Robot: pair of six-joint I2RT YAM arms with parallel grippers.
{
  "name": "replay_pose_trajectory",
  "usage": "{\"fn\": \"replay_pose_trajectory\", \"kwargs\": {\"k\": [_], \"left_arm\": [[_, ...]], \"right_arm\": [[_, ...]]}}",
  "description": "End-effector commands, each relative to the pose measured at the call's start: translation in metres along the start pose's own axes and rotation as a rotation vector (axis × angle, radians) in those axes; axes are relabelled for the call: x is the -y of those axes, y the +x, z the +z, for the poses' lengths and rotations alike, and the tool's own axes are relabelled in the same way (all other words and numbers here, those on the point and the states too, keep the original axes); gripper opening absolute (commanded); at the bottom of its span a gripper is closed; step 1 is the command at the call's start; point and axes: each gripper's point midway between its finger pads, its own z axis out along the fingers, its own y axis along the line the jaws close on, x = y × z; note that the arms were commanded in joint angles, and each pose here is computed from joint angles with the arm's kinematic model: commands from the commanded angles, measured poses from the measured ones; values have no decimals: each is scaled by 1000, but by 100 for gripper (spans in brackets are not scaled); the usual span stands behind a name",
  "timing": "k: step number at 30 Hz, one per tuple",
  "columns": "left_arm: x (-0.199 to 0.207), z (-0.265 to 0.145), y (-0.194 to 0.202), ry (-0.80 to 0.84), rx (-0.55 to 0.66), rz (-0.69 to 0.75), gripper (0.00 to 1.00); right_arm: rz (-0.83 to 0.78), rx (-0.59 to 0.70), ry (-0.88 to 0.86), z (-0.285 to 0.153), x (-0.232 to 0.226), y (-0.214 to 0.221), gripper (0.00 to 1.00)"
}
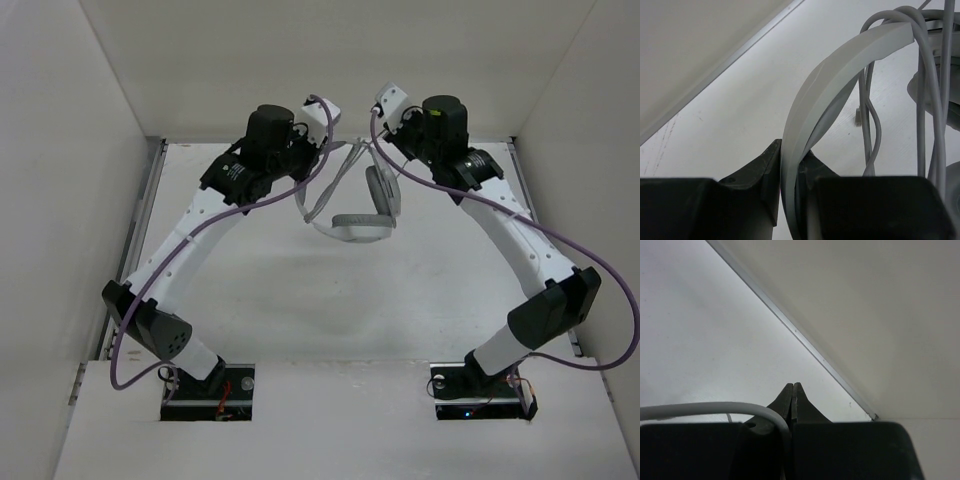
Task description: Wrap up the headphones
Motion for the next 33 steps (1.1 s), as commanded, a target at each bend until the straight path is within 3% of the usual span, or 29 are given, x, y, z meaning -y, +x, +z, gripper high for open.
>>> {"fn": "replay_pose_trajectory", "kwargs": {"k": [1, 8, 13, 18, 25, 33], "left_arm": [[11, -49, -60, 65, 191, -44, 0], [40, -71, -96, 202, 286, -64, 0], [56, -88, -130, 287, 357, -106, 0], [70, -112, -176, 384, 463, -177, 0], [78, -126, -217, 461, 563, -223, 0], [41, -128, -252, 402, 685, -304, 1]], "right_arm": [[123, 67, 89, 2, 32, -7, 2], [233, 101, 21, 6, 27, -7, 4], [364, 166, -118, 5, 5, -19, 5], [644, 284, -462, -10, -38, -50, 4], [937, 391, -905, -49, -108, -94, 12], [1132, 429, -1199, -91, -171, -116, 22]]}}
